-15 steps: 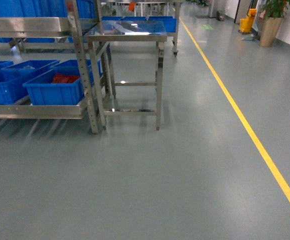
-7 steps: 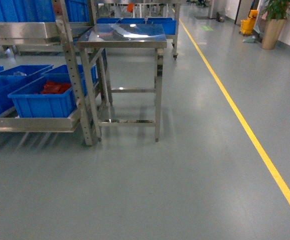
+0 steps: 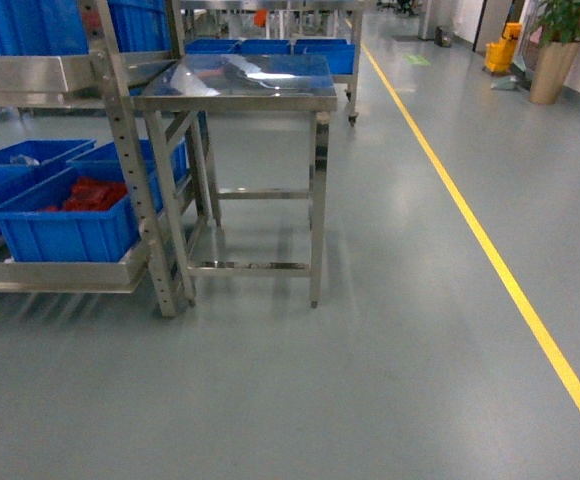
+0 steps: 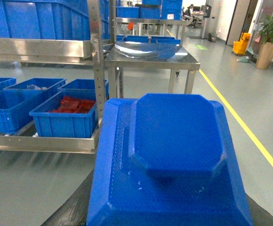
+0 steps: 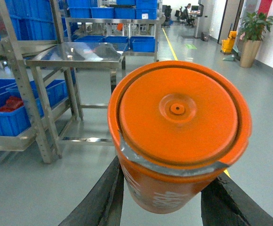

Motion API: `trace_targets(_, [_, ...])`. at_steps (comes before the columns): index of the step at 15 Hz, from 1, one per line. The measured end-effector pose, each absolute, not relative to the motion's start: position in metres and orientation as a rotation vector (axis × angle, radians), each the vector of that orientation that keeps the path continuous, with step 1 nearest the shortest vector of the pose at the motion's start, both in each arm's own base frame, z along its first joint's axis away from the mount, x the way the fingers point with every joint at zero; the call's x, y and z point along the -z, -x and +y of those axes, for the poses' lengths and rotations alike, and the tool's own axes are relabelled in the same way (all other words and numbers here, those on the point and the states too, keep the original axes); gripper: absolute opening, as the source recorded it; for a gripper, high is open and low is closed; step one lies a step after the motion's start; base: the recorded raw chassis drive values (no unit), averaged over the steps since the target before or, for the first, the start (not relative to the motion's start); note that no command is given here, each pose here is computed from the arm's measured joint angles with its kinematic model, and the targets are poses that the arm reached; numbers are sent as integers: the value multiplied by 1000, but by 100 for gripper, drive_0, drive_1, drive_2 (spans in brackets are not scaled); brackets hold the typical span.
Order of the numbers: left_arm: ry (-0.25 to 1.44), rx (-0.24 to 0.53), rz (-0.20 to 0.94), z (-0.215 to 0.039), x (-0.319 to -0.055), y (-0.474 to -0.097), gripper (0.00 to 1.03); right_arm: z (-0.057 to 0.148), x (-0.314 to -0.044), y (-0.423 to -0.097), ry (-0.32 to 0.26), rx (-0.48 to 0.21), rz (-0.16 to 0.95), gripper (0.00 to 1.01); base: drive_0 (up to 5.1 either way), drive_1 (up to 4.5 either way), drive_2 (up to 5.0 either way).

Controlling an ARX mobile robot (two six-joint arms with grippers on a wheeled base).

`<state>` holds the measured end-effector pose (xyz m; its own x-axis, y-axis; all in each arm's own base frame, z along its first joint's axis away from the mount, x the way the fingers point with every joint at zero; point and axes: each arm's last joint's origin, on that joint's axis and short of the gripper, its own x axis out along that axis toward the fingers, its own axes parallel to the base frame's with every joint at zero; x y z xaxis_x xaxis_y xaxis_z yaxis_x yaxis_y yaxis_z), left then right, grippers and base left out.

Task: Sort blue parts and orange caps into right shelf containers

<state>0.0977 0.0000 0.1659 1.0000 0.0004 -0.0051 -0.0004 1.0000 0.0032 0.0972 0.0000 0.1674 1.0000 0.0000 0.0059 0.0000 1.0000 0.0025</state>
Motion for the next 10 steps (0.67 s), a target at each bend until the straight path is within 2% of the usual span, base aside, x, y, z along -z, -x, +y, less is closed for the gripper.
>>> trace_targets(10, [-3, -3, 6, 0, -166, -98, 43, 0, -167, -97, -2, 0, -5, 40, 0, 410, -411])
